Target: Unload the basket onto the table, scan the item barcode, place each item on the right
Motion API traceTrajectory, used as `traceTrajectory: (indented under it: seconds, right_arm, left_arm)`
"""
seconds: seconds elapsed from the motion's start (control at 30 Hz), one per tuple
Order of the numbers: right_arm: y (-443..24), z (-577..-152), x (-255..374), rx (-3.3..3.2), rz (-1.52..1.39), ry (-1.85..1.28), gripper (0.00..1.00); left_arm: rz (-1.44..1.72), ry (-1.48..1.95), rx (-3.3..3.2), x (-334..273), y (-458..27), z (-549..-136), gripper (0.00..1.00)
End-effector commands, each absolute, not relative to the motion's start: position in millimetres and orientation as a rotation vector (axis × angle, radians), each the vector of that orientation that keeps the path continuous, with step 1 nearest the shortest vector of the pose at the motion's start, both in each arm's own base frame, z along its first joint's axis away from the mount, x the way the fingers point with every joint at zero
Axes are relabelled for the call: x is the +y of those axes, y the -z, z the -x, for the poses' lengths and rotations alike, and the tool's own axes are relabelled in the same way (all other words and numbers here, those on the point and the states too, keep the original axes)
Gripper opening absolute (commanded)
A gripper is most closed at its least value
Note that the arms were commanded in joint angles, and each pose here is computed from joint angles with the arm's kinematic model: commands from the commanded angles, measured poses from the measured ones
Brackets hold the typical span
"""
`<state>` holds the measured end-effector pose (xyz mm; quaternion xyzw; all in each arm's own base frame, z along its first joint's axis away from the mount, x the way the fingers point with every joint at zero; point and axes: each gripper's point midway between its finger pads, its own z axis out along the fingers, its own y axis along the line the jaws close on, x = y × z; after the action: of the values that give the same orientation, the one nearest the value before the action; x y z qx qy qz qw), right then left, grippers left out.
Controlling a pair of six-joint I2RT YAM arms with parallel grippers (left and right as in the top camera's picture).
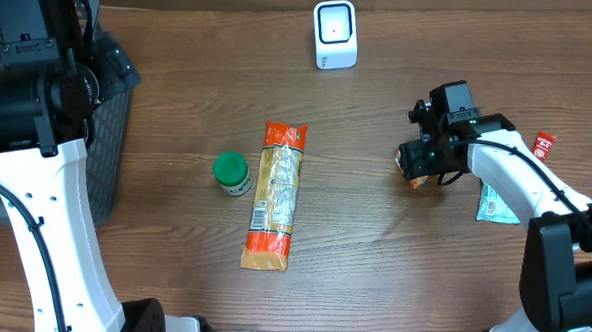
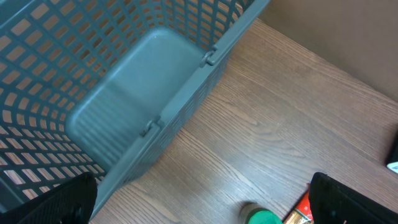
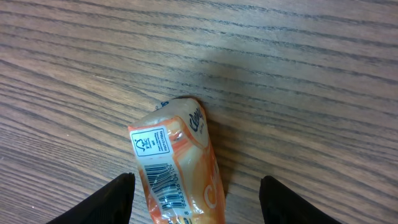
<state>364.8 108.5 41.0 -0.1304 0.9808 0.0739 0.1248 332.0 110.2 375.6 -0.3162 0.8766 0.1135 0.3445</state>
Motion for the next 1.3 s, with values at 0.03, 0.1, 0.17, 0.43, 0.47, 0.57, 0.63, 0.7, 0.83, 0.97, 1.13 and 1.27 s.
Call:
traceTrajectory:
  seconds: [0.03,0.1,0.17,0.43,0.47,0.57,0.63,0.7,0.83,0.97,1.13,1.27]
  right_arm:
    - [-36.7,-358.1,118.2,2.85,0.424,-0.23,0.66]
    - [-33.1,-357.0,118.3,2.847,0.433,-0.211,0.62]
    - [-30.8,-358.2,110.1,2.849,0.424,-0.136,0.51]
    - [-31.0,-360.4,106.7,2.844,0.413,-0.104,0.27]
    - [-31.2,-360.2,108.3,2.843,0.415,-0.117,0.27]
    - [-31.8,-359.7,113.9,2.839,0.422,-0.162,0.42]
    - [-31.9,-359.9,114.0,2.839,0.422,-0.163,0.44]
    - [-31.9,-359.9,113.9,2.839,0.421,-0.163,0.33]
    - [-31.9,-359.9,113.9,2.839,0.421,-0.163,0.33]
    - [-31.9,-359.9,114.1,2.838,0.422,-0.163,0.66]
    - [-34.5,-363.2,114.8,2.829,0.415,-0.164,0.71]
    - [-60.5,-380.9,115.3,2.779,0.345,-0.142,0.8]
  left_arm:
    - [0.82,-0.315,2.27,113.8,-377.5,-332.6,1.0]
    - [0.82,-0.315,2.271,113.8,-377.5,-332.6,1.0]
    - [0.82,-0.315,2.27,113.8,-377.5,-332.6,0.99]
    - [0.82,-0.315,2.27,113.8,-377.5,-332.6,0.99]
    - [0.82,-0.315,2.27,113.8,-377.5,-332.6,1.0]
    - [0.82,-0.315,2.27,113.8,-377.5,-332.6,1.0]
    - [0.82,-0.315,2.27,113.8,-377.5,-332.6,1.0]
    - [0.82,-0.315,2.271,113.9,-377.5,-332.6,0.99]
    - [0.82,-0.315,2.27,113.8,-377.5,-332.6,1.0]
    - [0.82,-0.315,2.271,113.8,-377.5,-332.6,1.0]
    - [0.82,-0.315,2.27,113.8,-377.5,-332.6,1.0]
    - [0.82,-0.315,2.27,113.8,-377.5,-332.6,1.0]
